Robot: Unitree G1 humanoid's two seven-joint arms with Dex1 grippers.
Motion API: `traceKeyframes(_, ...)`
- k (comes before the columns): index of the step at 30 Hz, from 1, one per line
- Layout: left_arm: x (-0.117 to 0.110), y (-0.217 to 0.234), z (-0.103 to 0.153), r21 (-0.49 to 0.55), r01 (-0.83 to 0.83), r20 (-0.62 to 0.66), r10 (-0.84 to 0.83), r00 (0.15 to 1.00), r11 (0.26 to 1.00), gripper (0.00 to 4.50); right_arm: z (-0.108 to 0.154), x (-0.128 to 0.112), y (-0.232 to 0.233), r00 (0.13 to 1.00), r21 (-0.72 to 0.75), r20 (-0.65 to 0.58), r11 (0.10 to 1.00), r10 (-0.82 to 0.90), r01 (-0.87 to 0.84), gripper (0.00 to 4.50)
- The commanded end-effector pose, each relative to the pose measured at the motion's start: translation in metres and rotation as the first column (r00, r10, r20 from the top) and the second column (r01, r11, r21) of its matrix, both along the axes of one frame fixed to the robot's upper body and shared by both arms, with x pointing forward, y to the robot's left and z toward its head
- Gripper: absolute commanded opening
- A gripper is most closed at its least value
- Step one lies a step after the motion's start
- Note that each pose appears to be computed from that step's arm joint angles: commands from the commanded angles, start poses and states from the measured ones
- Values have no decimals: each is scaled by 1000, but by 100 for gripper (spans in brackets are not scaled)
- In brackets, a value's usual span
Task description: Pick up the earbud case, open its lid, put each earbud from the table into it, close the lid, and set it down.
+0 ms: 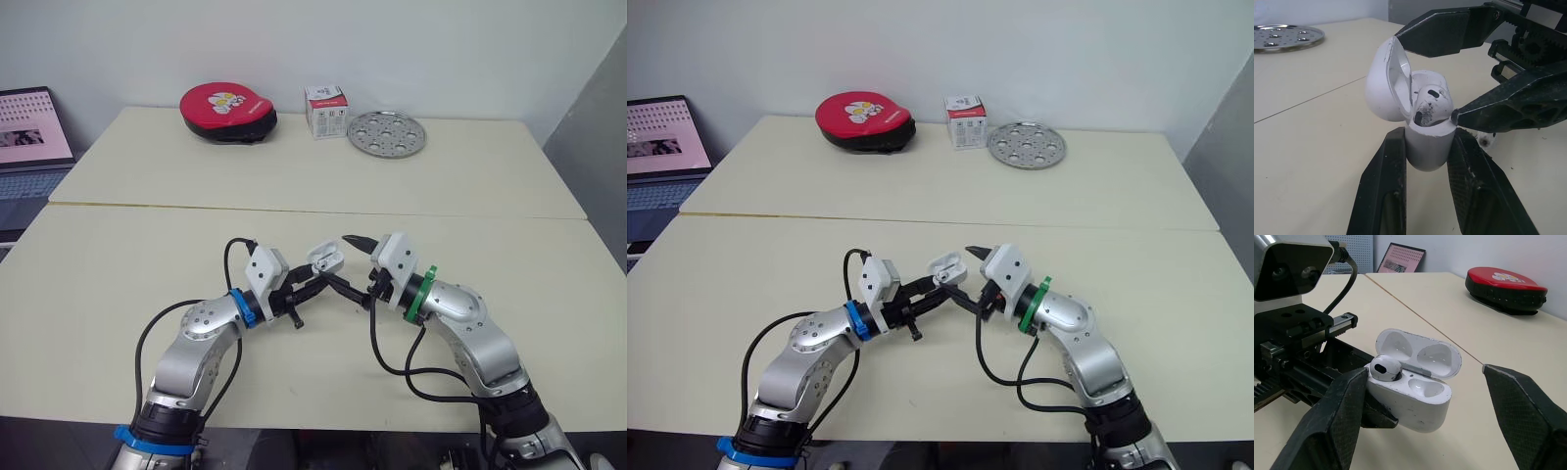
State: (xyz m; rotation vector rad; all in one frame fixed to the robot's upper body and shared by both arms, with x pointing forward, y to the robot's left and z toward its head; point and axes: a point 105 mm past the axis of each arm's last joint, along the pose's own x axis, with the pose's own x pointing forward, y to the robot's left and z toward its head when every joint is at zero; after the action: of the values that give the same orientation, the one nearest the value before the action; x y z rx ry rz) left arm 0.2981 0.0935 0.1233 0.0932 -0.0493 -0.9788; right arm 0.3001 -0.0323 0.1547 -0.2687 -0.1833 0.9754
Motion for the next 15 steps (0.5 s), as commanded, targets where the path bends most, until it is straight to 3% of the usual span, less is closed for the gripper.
traceKeyframes(1, 2, 5, 8, -19, -33, 36, 34, 999, 999, 79, 17, -3, -7, 998, 43, 66, 999, -16, 13, 388)
traceKeyframes(8, 3, 11, 3, -17, -63, 22, 64, 998, 998, 79, 39, -15, -38, 997, 81, 75, 997, 2, -8, 388)
traceKeyframes(12, 1, 13, 1, -10, -66, 16, 66, 998, 998, 79, 33, -20, -77, 999, -23, -6, 999, -43, 43, 388)
traceKeyframes(15, 0, 12, 0, -8, -64, 17, 65, 998, 998, 79, 29, -22, -96, 996, -66, -49, 995, -78, 74, 449)
